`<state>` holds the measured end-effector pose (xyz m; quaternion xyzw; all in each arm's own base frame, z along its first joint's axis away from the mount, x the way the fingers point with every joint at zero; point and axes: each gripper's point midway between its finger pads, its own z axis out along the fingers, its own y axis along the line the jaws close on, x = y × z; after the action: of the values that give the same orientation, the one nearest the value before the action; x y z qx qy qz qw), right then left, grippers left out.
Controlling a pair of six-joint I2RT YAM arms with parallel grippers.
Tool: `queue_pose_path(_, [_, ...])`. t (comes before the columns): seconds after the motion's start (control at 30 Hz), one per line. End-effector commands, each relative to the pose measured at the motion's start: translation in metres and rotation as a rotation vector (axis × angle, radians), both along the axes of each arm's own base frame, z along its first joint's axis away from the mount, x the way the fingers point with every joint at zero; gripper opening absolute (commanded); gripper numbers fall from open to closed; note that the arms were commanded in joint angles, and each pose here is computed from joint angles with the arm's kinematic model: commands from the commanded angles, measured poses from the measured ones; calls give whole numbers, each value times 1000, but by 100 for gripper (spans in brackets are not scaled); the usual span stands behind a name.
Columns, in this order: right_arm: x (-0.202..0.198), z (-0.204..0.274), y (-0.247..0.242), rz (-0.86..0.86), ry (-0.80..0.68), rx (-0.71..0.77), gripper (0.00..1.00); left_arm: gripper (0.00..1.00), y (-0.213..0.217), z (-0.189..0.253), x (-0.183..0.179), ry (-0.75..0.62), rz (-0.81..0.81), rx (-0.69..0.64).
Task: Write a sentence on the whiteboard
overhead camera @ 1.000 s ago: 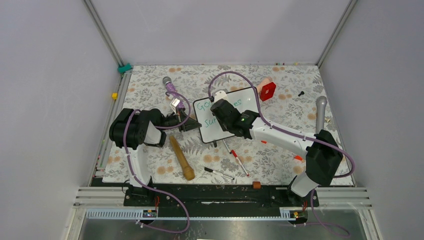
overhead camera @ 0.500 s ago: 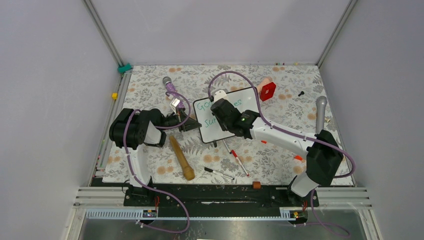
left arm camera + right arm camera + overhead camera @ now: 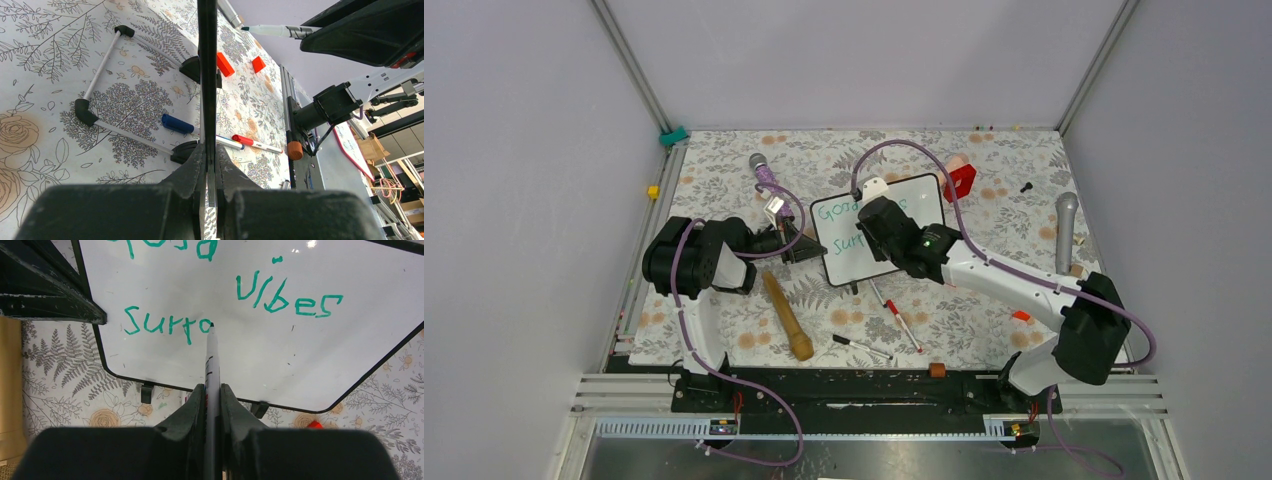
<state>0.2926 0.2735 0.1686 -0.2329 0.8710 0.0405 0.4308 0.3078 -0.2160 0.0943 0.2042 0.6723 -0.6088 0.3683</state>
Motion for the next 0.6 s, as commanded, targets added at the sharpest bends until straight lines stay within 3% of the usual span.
queue_pose_path(0.0, [9,2,-3,-33,-11,-10,0,3,-1,-6,1,-38,-12,11])
queue_pose_path(0.57, [18,-8,-2,-56,3,-29,0,3,-2,-5,1,-40,-12,11])
